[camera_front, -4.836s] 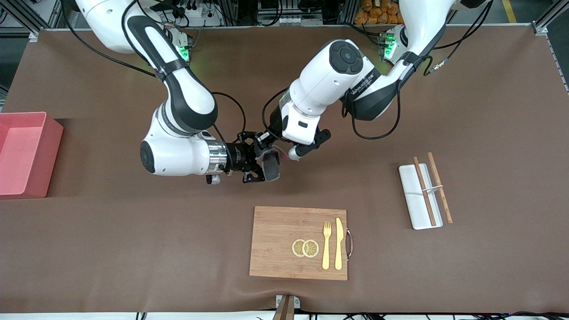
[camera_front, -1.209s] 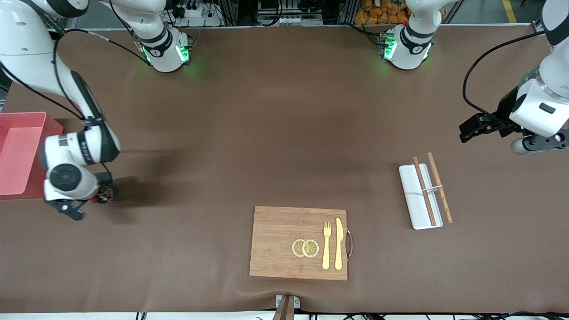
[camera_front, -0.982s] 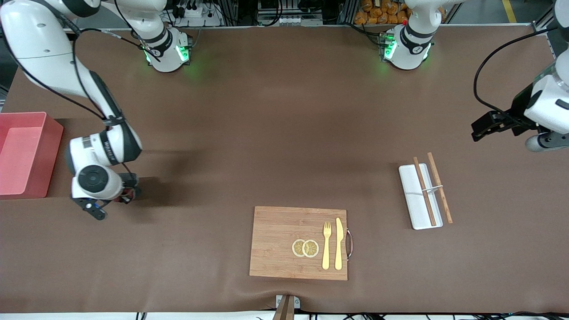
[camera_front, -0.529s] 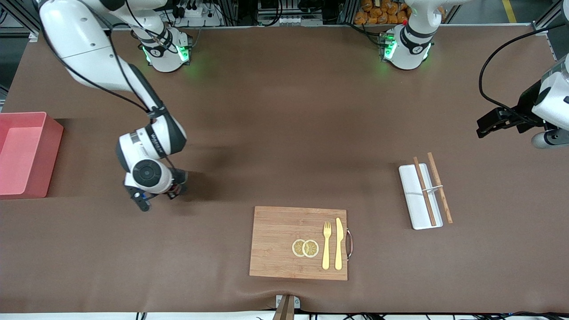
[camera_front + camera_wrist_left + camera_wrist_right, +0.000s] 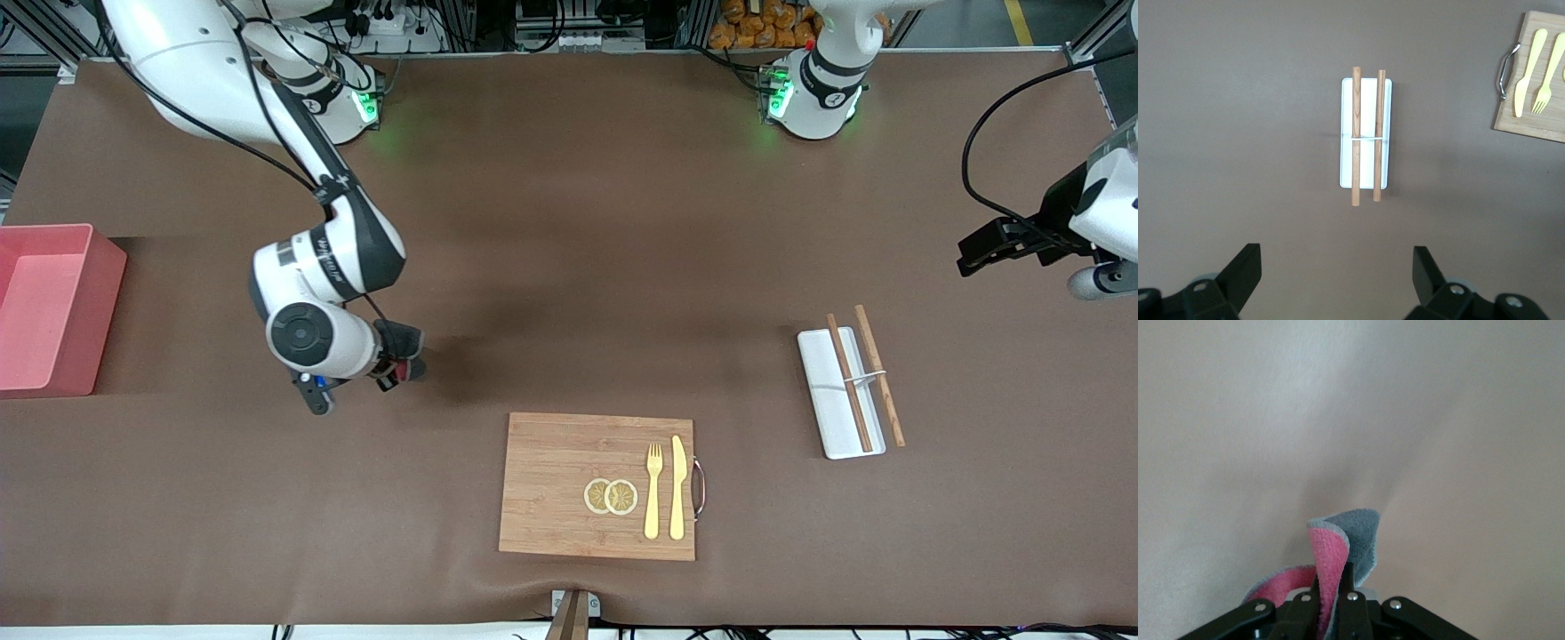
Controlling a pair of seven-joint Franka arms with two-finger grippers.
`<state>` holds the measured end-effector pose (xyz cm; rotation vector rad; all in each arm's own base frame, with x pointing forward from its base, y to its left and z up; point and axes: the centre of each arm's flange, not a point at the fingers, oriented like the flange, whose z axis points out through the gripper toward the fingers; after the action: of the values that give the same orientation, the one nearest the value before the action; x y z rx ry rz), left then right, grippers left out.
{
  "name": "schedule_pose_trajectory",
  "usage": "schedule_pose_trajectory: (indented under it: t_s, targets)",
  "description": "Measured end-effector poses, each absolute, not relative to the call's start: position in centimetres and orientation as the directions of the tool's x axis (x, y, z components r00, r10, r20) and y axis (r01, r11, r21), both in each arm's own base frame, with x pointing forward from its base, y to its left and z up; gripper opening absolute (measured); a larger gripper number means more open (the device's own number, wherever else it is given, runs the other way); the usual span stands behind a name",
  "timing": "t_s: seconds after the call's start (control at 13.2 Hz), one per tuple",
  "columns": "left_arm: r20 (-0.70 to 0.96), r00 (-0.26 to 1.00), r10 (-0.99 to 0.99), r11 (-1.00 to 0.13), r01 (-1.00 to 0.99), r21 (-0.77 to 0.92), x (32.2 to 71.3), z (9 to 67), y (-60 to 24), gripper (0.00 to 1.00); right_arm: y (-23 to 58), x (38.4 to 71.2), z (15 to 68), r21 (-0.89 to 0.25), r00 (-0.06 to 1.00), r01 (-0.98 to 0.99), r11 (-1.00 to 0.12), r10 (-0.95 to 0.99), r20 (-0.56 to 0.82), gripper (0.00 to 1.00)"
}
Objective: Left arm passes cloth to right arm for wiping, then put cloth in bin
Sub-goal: 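Wipe the table with the cloth in the right gripper, then carry the cloth with the right gripper over the pink bin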
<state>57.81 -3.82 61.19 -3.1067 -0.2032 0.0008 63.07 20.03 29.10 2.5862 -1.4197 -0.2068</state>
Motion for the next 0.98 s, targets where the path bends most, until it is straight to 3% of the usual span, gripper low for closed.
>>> schedule_pose_trajectory:
  t_s: [0.23, 0.53, 0.76, 0.98]
  targets:
    - [0.000, 0.991, 0.131, -0.991, 0.131, -0.028, 57.8, 61.1, -3.8, 1.00, 13.6, 64.3, 32.1, 0.238, 0.614, -0.757, -0.609, -0.787, -0.059, 0.09]
    - [0.001, 0.992, 0.128, -0.991, 0.128, -0.028, 57.8, 61.2, -4.0, 1.00, -1.3, 65.3, 34.5, 0.224, 0.740, -0.631, -0.743, -0.663, -0.116, 0.09]
    - [0.000, 0.992, 0.126, -0.992, 0.126, -0.030, 57.2, 61.8, -4.1, 1.00, -10.6, 64.9, 35.6, 0.282, 0.832, -0.506, -0.815, -0.547, -0.092, 0.09]
    - [-0.008, 0.992, 0.127, -0.991, 0.127, -0.034, 56.7, 62.3, -4.1, 1.00, -22.6, 62.9, 39.1, 0.246, 0.911, -0.362, -0.899, -0.398, -0.112, 0.09]
